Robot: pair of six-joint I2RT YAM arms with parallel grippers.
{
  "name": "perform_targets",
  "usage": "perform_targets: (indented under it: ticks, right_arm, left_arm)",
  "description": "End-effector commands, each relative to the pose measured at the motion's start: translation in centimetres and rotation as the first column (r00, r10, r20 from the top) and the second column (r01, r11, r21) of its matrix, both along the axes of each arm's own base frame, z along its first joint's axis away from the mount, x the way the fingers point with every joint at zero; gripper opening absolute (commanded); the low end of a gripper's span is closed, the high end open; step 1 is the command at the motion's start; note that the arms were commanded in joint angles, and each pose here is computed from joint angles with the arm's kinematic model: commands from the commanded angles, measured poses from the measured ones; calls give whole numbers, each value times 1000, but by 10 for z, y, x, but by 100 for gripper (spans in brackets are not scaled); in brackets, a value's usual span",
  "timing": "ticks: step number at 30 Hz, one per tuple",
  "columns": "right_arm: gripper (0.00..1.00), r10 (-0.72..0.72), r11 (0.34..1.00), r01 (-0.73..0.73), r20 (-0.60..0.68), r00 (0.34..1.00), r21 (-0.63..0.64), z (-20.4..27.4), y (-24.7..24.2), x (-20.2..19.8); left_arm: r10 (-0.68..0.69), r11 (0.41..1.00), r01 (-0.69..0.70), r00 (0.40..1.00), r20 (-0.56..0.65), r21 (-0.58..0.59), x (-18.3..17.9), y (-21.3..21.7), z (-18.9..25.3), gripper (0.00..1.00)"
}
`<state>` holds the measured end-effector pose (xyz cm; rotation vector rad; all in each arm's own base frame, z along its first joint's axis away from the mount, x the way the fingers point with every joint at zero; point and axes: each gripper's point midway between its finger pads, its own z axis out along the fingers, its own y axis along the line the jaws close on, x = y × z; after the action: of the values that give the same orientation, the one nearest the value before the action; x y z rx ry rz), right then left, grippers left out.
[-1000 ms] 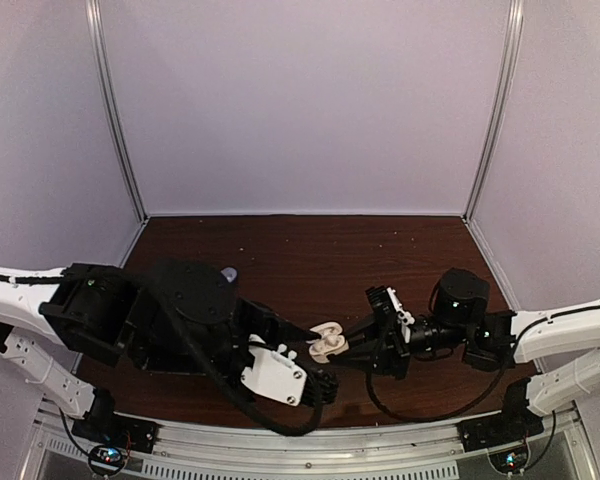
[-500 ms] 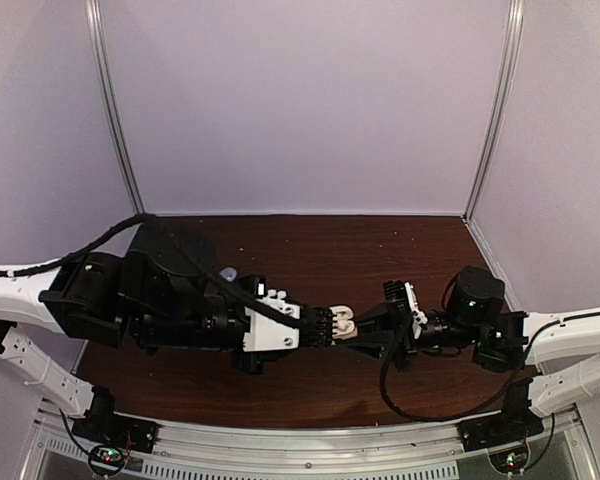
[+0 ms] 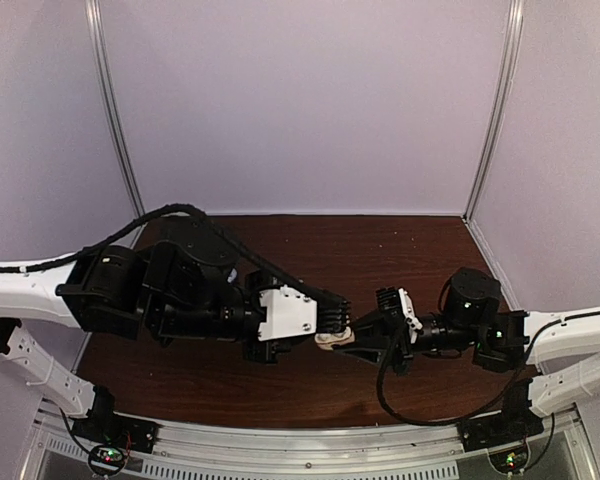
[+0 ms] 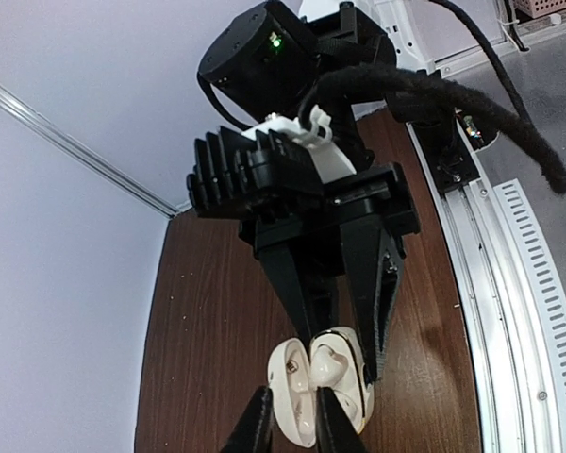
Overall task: Insert the wireless bluetooth earbuds into the charging case
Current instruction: Adjust the right earbud in the right side groove of the charging case.
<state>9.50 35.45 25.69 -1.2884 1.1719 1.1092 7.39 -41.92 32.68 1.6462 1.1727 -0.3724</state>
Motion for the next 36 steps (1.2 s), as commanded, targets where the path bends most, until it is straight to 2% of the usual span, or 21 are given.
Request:
perform_targets:
  ticks: [1, 18, 33, 36]
  right_arm:
    - [0, -3, 999, 2, 29, 1000, 34, 19, 3, -1]
    - [0, 13, 1000, -14, 36, 999, 26, 21, 6, -5]
    - [0, 7, 1000, -8, 37, 999, 25, 22, 6, -5]
    - [0, -1, 1000, 0, 34, 999, 27, 21, 4, -4]
  left_arm:
    - [-1, 1000, 1, 1000, -14, 1, 1, -6, 3, 18]
    - [-13, 995, 16, 1000, -27, 101, 4, -11, -26, 18]
    - [-69, 989, 74, 997, -42, 131, -5, -16, -32, 13]
    - [-59, 993, 63, 997, -50, 95, -4, -13, -22, 15]
